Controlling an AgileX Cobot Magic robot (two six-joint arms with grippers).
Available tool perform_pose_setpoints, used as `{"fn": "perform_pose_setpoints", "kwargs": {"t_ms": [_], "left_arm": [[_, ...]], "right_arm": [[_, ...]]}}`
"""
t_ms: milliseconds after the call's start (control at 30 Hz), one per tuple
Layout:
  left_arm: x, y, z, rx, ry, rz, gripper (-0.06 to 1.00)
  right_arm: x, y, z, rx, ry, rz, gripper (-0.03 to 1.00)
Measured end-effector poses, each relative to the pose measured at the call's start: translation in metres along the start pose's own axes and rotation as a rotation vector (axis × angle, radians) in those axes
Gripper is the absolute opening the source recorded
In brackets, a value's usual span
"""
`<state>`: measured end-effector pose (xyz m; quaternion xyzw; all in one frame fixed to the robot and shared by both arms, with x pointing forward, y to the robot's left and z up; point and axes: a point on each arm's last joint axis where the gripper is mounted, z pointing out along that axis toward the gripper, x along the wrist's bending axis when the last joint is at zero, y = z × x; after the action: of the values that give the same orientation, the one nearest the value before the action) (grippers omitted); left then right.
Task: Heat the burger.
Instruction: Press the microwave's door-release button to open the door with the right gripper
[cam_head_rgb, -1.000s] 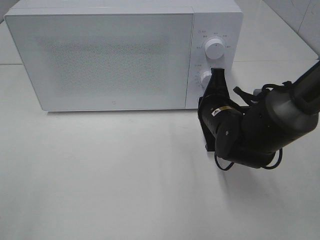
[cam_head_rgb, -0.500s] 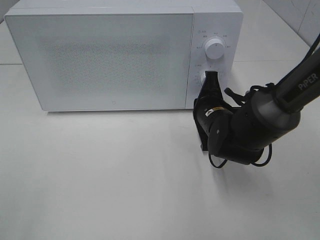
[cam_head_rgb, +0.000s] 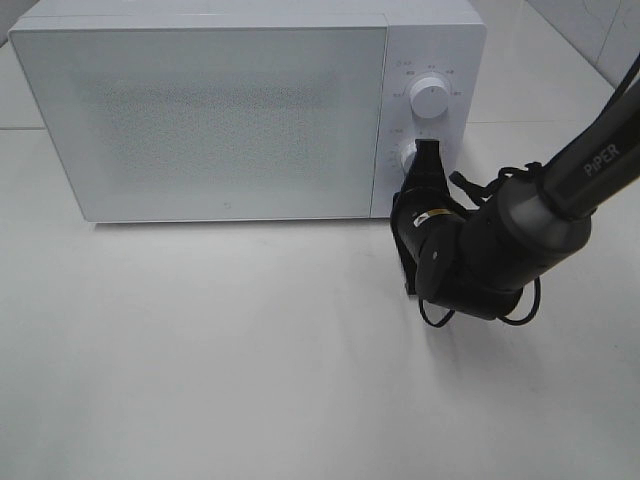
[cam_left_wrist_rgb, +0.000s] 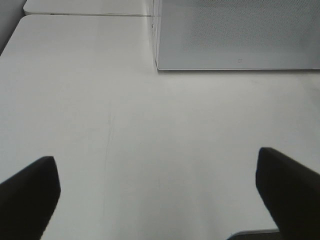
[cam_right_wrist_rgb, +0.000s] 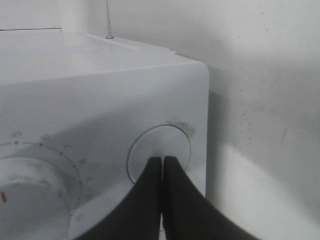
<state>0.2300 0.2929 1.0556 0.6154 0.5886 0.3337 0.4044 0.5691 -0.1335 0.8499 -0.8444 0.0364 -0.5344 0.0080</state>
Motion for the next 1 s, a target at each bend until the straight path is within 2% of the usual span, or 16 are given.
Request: {"fn": "perform_pose_setpoints", "kwargs": {"t_ms": [667,1000], "left_arm": [[0.0,0.0,0.0,0.0,0.0,0.0,0.99],[0.0,0.0,0.0,0.0,0.0,0.0,0.99]], "right_arm": [[0.002,-0.001,0.011,-0.011,-0.02,0.031,0.02],[0.002,-0.002,0.019,-0.04,0.008,0.055,0.02]]}}
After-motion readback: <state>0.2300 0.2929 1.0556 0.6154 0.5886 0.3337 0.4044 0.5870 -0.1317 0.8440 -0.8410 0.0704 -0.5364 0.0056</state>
